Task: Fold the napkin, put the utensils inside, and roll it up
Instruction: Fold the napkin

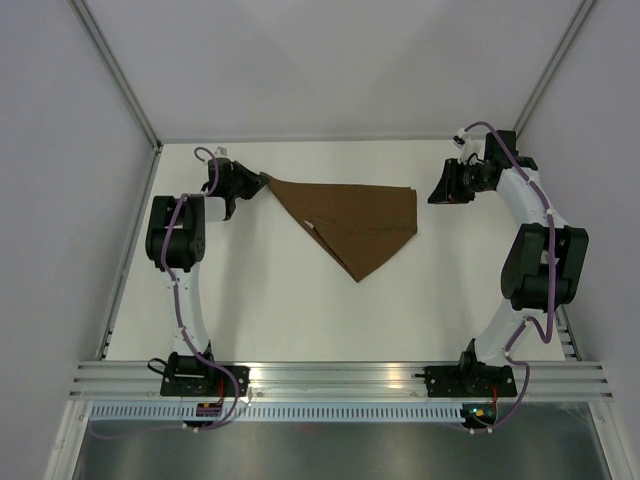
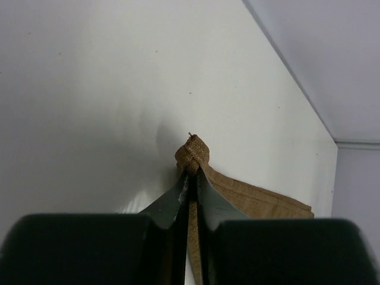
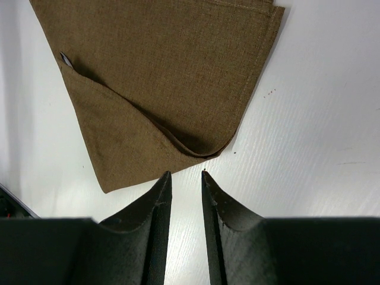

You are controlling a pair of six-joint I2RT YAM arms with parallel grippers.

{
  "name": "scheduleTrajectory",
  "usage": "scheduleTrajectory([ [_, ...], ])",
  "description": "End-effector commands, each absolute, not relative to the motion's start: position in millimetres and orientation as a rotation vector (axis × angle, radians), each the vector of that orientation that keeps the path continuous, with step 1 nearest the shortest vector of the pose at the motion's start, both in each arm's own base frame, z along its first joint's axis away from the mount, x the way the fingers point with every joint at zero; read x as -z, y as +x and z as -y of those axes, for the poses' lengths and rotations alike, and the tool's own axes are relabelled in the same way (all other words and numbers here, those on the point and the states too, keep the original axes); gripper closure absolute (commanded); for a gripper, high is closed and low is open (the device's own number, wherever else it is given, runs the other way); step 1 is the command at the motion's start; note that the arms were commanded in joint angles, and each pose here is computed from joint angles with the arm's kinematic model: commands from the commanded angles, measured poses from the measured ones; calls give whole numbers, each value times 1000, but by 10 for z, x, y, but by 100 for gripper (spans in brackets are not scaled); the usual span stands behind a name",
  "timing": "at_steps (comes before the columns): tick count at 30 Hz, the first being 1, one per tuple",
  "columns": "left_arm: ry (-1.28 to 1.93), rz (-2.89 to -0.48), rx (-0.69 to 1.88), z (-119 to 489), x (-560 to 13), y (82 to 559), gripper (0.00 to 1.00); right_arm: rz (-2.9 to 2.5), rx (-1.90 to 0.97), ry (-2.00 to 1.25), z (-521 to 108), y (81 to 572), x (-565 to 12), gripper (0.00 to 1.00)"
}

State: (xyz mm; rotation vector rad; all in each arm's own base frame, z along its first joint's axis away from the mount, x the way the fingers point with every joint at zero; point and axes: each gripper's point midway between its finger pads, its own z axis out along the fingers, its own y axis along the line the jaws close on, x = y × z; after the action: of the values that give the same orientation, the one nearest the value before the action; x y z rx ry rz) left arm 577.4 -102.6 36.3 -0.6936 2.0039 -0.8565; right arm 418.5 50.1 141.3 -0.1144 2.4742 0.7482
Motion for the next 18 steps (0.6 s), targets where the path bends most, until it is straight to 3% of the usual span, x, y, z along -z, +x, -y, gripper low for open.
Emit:
scheduleTrajectory([
  [1,-601,-1883,977,1115,-796,5898,92,-2463,-774,-137,-556,4184,-1416,68],
  [8,-391,-1759,1101,1323,-1293,5770,98,-2464,-767,-147,-572,4182,-1415,68],
  [18,126,-1659,1436,2200,-1674,5004,98,-2473,-735,-180,-655,4188,-1396,68],
])
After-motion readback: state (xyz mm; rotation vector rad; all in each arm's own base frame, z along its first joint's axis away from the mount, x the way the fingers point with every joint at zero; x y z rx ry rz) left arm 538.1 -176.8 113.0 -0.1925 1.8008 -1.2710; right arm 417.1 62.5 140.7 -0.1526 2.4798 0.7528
